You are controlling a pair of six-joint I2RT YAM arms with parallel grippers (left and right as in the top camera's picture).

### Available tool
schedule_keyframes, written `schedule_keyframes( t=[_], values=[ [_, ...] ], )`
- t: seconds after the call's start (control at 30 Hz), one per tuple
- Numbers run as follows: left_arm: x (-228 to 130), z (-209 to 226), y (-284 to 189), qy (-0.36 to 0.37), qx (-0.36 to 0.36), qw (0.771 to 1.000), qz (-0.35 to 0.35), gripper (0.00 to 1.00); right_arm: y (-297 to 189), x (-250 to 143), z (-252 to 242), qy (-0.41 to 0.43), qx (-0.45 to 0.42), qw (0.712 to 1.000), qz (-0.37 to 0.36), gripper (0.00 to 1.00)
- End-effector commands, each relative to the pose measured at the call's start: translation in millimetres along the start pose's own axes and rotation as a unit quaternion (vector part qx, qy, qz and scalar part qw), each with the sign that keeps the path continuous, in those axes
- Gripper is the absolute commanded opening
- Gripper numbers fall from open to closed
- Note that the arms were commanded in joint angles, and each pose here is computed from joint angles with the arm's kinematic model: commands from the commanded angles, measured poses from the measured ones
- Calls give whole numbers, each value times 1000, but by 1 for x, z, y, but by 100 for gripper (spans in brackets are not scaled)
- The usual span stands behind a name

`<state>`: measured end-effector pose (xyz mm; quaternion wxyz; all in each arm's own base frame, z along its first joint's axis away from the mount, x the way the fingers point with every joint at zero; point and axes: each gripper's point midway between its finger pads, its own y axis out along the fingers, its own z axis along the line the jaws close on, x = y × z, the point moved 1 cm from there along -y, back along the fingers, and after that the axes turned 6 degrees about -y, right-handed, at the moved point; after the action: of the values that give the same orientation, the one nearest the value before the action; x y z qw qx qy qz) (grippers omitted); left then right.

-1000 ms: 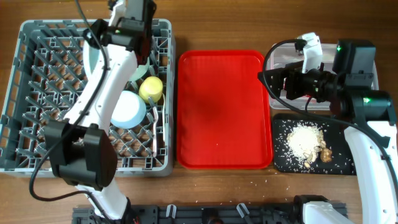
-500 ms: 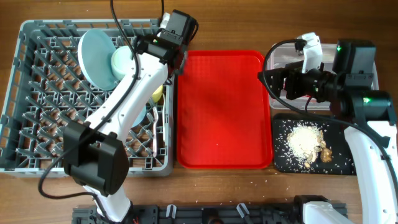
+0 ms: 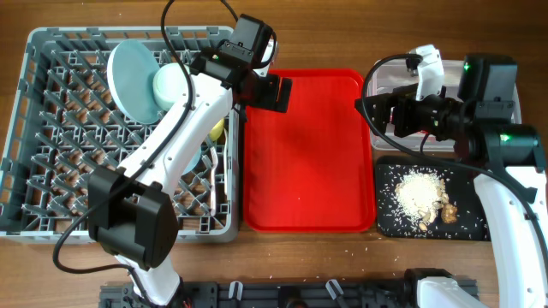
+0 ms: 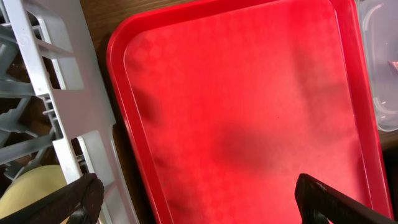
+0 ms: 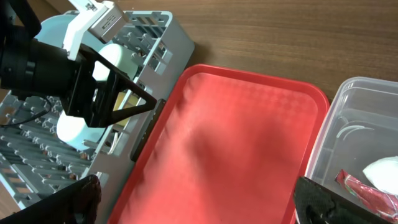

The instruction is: Sort waste into correct bins and load items into the dishwasher rack

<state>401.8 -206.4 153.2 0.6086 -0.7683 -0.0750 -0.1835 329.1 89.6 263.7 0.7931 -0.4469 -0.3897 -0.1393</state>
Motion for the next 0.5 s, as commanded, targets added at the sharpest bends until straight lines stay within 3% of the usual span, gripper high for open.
schedule_keyframes(
  t=[0.0, 0.13, 0.23, 0.47],
  values=[
    [0, -3, -2, -4, -9, 1000, -1, 100, 4, -3, -2, -5, -1, 1000, 6, 100],
    [0, -3, -2, -4, -9, 1000, -1, 100, -28, -7, 20, -33, -8, 999, -34, 100],
    [0, -3, -2, -4, -9, 1000, -1, 100, -77, -6, 54, -84, -20, 990, -108, 100],
    [0, -3, -2, -4, -9, 1000, -1, 100, -146, -38, 103, -188, -59, 951, -239, 100]
  ],
)
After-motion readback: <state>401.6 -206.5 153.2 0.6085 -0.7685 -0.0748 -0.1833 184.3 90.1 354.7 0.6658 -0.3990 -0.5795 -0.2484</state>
